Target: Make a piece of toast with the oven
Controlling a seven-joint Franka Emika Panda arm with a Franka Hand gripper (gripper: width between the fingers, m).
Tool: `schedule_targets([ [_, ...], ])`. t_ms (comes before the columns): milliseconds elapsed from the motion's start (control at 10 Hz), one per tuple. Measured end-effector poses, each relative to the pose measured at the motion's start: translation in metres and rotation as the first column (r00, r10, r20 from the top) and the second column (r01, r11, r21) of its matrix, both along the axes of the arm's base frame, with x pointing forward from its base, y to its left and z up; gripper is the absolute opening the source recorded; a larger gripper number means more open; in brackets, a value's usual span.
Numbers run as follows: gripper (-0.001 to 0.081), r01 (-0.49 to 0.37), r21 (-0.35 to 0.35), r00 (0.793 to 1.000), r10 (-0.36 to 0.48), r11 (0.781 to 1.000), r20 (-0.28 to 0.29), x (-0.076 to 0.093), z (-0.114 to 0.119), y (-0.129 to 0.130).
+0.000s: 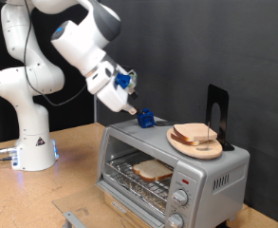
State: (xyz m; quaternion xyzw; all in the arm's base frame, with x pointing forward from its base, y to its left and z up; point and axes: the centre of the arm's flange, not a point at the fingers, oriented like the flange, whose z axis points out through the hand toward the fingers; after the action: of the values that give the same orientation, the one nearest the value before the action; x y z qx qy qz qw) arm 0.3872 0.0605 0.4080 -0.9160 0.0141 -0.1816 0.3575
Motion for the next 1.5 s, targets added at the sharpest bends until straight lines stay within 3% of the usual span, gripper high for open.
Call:
schedule_targets([
  [300,0.0808,0.026,0.044,0.998,-0.024,0.999,-0.050,-0.010,-0.009,-0.055],
  [700,0.0808,-0.101,0.127,0.992,0.109,0.987,-0.057,-0.037,-0.015,-0.112],
  [1000,0.0808,-0.069,0.132,0.997,0.073,0.989,-0.027,-0.051,-0.008,-0.140],
  [1200,0.0808,-0.055,0.121,0.998,0.057,0.991,-0.017,-0.056,-0.009,-0.140],
  [1400,0.0808,0.009,0.284,0.982,0.046,0.959,-0.186,-0.061,-0.008,-0.136],
  [1500,0.0808,0.100,0.347,0.964,-0.004,0.933,-0.267,-0.060,-0.008,-0.142],
])
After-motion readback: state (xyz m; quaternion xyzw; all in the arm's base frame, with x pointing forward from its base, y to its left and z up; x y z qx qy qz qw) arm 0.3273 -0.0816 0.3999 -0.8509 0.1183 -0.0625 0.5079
